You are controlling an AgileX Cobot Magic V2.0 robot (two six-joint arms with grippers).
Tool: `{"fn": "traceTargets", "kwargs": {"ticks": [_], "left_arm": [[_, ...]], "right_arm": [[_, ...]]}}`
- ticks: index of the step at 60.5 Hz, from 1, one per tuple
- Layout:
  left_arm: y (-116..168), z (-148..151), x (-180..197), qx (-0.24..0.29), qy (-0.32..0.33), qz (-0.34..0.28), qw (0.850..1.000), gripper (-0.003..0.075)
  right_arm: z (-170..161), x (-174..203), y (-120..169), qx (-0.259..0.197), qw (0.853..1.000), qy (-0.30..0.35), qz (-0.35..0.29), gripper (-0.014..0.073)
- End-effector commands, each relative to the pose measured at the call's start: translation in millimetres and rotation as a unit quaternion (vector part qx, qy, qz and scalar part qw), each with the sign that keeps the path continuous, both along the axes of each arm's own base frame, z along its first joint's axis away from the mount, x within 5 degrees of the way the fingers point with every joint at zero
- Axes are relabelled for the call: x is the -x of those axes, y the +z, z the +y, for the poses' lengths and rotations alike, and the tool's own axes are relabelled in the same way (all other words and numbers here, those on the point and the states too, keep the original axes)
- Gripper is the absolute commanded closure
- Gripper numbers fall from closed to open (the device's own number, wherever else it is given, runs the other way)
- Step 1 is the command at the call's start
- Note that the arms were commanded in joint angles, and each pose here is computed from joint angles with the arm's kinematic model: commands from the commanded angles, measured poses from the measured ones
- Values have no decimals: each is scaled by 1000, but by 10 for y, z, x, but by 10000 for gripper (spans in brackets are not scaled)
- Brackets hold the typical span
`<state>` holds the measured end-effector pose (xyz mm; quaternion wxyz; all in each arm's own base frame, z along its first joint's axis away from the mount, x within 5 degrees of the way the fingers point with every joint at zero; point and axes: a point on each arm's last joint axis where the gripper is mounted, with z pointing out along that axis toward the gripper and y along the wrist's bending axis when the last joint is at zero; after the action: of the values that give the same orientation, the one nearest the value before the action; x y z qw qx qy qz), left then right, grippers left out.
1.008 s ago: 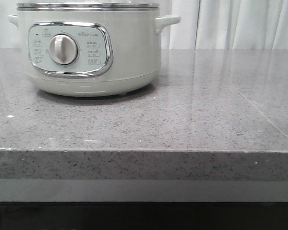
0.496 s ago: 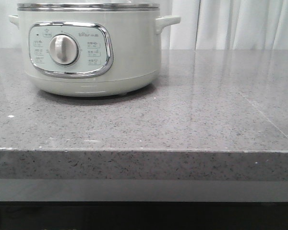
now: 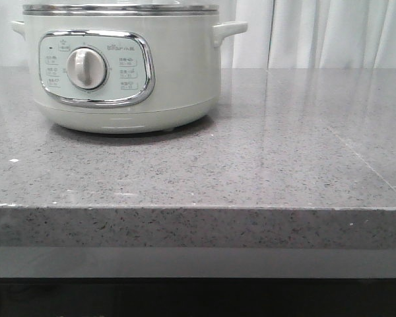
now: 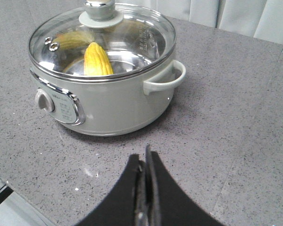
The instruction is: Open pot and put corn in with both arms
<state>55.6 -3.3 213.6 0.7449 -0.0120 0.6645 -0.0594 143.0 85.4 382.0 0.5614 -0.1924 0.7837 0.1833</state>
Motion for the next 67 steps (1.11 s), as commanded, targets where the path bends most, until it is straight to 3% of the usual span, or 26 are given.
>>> {"fn": "traceTargets", "kwargs": {"ticks": [1, 50, 67], "left_arm": [[44, 13, 19, 7, 6, -42, 999, 741], [44, 13, 19, 7, 6, -42, 999, 741], [44, 13, 19, 7, 6, -42, 999, 741]], "right_arm": [[-25, -1, 169, -24, 998, -8, -51, 664], [-35, 7, 146, -24, 998, -9, -52, 664], [-569, 302, -152, -34, 981, -148, -119, 664]]}}
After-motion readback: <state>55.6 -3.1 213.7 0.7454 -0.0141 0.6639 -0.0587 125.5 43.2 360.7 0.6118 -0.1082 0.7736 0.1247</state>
